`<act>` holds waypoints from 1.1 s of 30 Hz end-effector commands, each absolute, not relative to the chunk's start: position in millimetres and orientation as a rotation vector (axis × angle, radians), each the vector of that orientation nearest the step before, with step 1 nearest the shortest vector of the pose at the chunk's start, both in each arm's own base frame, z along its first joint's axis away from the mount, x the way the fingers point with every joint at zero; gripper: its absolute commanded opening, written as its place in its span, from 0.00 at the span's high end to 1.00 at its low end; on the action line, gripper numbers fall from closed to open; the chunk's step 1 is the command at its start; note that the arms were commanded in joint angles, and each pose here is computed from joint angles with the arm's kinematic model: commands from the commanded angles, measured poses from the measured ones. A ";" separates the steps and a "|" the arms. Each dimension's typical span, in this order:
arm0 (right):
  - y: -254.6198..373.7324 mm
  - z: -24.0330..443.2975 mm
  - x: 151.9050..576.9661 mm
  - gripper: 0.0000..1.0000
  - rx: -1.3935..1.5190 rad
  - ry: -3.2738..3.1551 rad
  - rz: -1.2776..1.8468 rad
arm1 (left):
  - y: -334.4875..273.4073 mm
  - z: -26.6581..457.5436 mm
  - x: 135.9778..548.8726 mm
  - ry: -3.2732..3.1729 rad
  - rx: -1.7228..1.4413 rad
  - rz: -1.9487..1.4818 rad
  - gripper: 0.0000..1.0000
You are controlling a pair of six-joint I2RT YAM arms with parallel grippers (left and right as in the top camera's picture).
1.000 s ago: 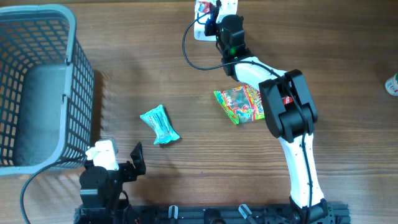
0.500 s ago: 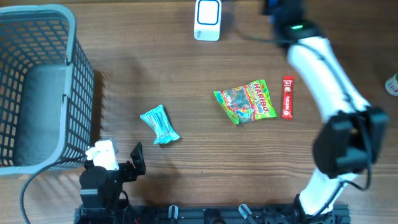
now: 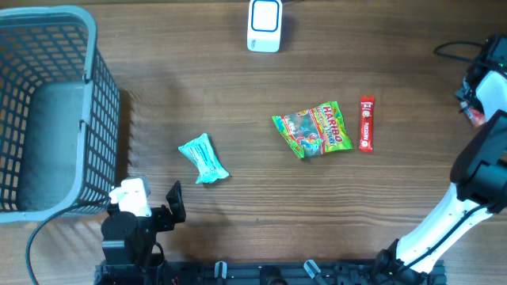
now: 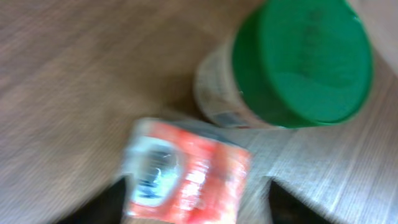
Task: Scan the item barcode
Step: 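Lower the right gripper onto the Haribo bag and grasp it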
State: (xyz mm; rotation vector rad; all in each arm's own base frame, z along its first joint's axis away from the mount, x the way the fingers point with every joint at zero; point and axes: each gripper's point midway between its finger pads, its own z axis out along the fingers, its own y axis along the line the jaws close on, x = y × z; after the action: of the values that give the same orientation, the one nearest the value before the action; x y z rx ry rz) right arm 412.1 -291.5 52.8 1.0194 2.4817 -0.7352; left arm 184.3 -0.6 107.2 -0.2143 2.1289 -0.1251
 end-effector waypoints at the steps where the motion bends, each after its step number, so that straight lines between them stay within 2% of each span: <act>1: -242.4 121.0 459.8 0.00 0.860 2.399 -0.485 | 0.5 106.3 184.7 2.128 -0.191 -0.102 0.00; 4: -143.9 161.8 478.4 0.00 0.629 2.448 -0.110 | 0.5 106.3 184.7 2.128 -0.191 -0.102 0.00; 6: -96.6 165.2 475.8 0.00 0.526 2.509 0.012 | 0.5 106.3 184.7 2.128 -0.191 -0.102 0.00; 8: -41.4 148.8 467.0 0.00 0.405 2.620 0.095 | 0.5 106.3 184.7 2.128 -0.191 -0.102 0.00; 11: 50.3 114.6 420.6 0.00 0.198 2.860 0.315 | 0.5 106.3 184.7 2.128 -0.191 -0.102 0.00; 14: 119.0 112.0 384.8 0.01 0.048 2.972 0.517 | 0.5 106.3 184.7 2.128 -0.191 -0.102 0.00; 16: 156.3 117.7 370.4 0.00 0.064 3.000 0.683 | 0.5 106.3 184.6 2.128 -0.191 -0.102 0.00; 17: 179.3 123.7 361.8 0.03 0.059 3.007 0.808 | 0.5 106.3 184.6 2.128 -0.191 -0.102 0.00; 18: 197.8 129.8 357.3 0.16 -0.010 2.987 0.907 | 0.5 106.3 184.7 2.128 -0.191 -0.102 0.00; 19: 203.4 130.1 356.7 0.18 -0.052 2.977 0.906 | 0.5 106.3 184.7 2.128 -0.191 -0.102 0.00; 20: 204.2 128.1 359.0 0.00 -0.012 2.981 0.869 | 0.5 106.3 184.7 2.128 -0.191 -0.102 0.00; 21: 197.2 121.7 359.5 0.00 0.185 3.022 0.777 | 0.5 106.3 184.6 2.128 -0.191 -0.102 0.00; 24: 155.1 91.5 329.9 0.00 1.366 2.964 0.323 | 0.5 106.3 184.7 2.128 -0.191 -0.102 0.00; 25: 152.4 84.7 331.6 0.00 1.507 2.888 0.298 | 0.5 106.3 184.7 2.128 -0.191 -0.102 0.00; 29: 149.3 45.0 330.1 0.00 1.736 2.747 0.289 | 0.5 106.3 184.7 2.128 -0.191 -0.102 0.00; 33: 134.0 17.6 334.5 0.06 1.765 2.694 0.224 | 0.5 106.3 184.7 2.128 -0.191 -0.102 0.00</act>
State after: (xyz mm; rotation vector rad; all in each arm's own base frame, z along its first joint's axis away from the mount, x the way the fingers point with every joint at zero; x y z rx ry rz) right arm 337.1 156.7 45.1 1.5750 2.8083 0.3846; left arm 184.3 -0.6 107.2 -0.2143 2.1289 -0.1251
